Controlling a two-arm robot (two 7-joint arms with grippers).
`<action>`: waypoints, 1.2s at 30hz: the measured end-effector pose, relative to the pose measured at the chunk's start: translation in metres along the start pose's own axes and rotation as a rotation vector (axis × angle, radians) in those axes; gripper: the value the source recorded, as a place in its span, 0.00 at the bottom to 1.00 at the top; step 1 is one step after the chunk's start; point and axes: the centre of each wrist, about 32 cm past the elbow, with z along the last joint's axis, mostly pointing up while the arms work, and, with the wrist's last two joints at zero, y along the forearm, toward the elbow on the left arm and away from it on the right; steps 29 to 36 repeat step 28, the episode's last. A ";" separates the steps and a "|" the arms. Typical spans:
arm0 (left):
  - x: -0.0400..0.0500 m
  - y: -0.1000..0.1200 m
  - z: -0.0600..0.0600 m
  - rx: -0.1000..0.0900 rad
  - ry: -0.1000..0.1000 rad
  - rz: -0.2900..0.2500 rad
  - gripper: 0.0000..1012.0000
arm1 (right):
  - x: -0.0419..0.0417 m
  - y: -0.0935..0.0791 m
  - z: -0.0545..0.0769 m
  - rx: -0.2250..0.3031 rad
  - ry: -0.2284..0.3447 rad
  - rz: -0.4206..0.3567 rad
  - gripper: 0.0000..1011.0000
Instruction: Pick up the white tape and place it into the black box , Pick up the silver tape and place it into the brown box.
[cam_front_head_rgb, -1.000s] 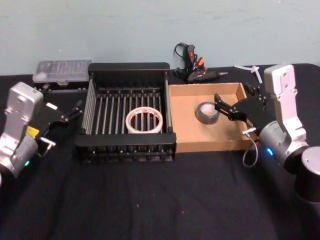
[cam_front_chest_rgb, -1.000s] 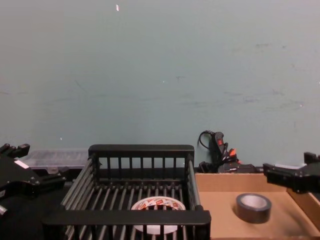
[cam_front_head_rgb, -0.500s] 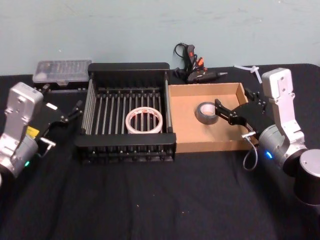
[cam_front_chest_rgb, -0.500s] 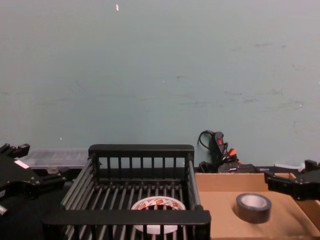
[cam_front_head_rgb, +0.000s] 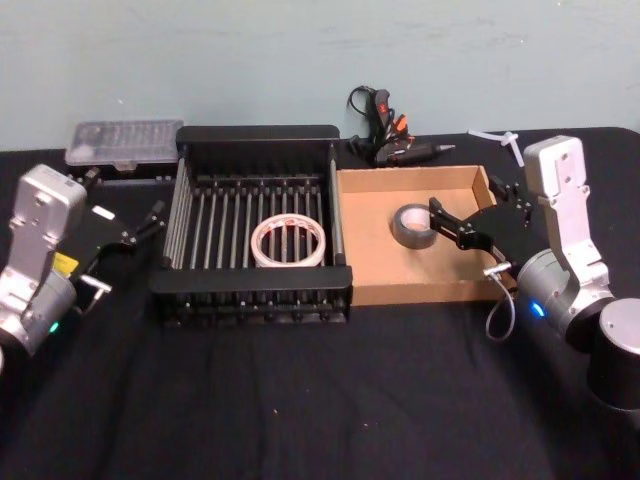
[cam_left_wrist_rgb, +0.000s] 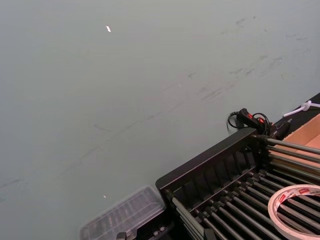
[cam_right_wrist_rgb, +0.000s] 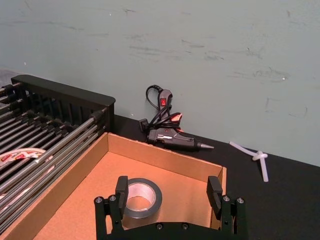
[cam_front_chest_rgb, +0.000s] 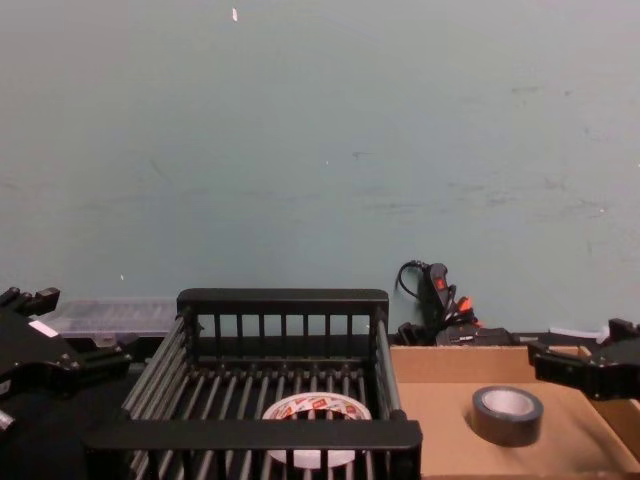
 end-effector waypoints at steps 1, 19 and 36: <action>0.0000 0.000 0.000 0.000 0.000 0.000 0.99 | 0.0000 0.000 0.000 0.000 0.000 0.000 0.99; 0.0000 0.000 0.000 0.000 0.000 0.000 0.99 | 0.0001 0.000 0.000 0.002 0.001 0.000 0.99; 0.0000 0.000 0.000 0.000 0.000 0.000 0.99 | 0.0001 0.000 0.000 0.002 0.001 0.000 0.99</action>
